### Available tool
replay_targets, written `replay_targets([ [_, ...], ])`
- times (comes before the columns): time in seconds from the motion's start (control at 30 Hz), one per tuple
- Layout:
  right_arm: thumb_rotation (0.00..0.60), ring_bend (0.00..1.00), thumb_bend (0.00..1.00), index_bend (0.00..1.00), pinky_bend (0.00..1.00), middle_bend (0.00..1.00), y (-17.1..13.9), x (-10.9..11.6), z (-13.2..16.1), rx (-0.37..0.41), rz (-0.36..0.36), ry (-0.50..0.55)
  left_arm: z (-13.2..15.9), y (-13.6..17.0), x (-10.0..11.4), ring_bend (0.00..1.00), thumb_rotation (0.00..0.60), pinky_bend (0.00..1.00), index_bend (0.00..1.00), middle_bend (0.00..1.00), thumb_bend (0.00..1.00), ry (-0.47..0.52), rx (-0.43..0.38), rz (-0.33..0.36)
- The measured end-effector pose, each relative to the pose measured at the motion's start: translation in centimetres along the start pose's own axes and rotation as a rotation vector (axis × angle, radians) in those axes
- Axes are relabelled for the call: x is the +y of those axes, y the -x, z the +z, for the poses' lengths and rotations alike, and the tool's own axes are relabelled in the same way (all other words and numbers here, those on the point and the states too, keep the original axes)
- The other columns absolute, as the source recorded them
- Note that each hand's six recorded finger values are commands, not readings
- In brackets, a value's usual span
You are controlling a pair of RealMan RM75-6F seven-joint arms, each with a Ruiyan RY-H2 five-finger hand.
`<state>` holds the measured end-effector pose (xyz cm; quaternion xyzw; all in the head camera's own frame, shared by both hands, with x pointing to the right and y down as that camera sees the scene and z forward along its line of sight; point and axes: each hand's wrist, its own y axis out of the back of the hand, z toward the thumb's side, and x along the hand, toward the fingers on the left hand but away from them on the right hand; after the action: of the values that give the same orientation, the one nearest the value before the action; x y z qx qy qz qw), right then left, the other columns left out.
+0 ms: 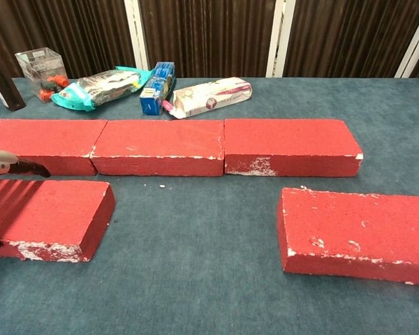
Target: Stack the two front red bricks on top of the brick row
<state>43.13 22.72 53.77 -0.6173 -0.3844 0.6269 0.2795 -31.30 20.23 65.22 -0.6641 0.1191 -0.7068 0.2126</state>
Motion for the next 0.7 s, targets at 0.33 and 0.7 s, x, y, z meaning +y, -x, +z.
replay_targets([
  [0.33,0.6,0.0,0.47,0.08,0.0,0.0,0.04,-0.02,-0.02,-0.003,0.0,-0.001,-0.25,-0.16,-0.28,0.0,0.6,0.09,0.0,0.0,0.0,-0.006,0.012,-0.003],
  [0.7,0.6,0.0,0.47,0.08,0.0,0.0,0.03,-0.07,-0.04,-0.006,0.004,-0.003,-0.51,-0.24,-0.36,0.0,0.6,0.1,0.0,0.09,0.0,-0.014,0.028,0.009],
])
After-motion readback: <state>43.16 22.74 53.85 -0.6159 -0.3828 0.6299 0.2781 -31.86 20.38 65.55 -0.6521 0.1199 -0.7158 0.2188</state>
